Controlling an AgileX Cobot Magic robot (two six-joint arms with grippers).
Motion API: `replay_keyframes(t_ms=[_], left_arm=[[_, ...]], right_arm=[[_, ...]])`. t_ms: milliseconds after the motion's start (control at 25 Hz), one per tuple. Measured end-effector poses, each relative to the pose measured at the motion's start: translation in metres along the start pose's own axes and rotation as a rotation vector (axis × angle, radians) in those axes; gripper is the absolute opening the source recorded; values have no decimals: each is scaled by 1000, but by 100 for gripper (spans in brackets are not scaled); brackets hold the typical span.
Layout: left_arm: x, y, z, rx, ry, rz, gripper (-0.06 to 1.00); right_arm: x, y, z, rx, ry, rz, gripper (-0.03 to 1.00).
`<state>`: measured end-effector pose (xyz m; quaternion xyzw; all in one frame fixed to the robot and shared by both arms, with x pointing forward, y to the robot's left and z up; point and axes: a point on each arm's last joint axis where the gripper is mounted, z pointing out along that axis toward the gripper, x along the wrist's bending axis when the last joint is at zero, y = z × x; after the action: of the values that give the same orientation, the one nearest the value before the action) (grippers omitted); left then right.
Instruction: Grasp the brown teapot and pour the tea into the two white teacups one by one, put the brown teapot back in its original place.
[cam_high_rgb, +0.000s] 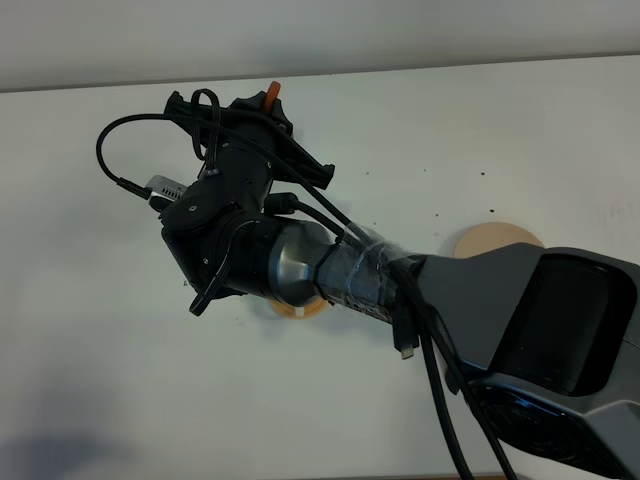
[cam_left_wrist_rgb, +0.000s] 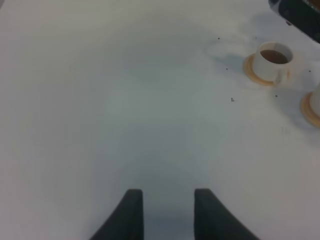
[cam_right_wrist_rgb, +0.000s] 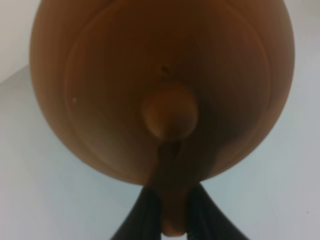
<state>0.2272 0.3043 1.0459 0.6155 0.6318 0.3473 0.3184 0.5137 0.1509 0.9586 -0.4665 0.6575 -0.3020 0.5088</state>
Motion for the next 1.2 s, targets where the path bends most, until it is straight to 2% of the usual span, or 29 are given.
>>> replay_keyframes(t_ms=[280, 640, 880, 1200], left_arm=[[0, 0, 0, 0, 0, -1, 25], [0, 0, 0, 0, 0, -2, 25], [0, 0, 0, 0, 0, -2, 25], [0, 0, 0, 0, 0, -2, 25]], right_arm=[[1, 2, 0, -18, 14, 7, 9], [8, 11, 0, -128, 88, 114, 9], [18, 4, 12, -164, 161, 264, 9], [24, -42, 13, -274, 322, 551, 9]])
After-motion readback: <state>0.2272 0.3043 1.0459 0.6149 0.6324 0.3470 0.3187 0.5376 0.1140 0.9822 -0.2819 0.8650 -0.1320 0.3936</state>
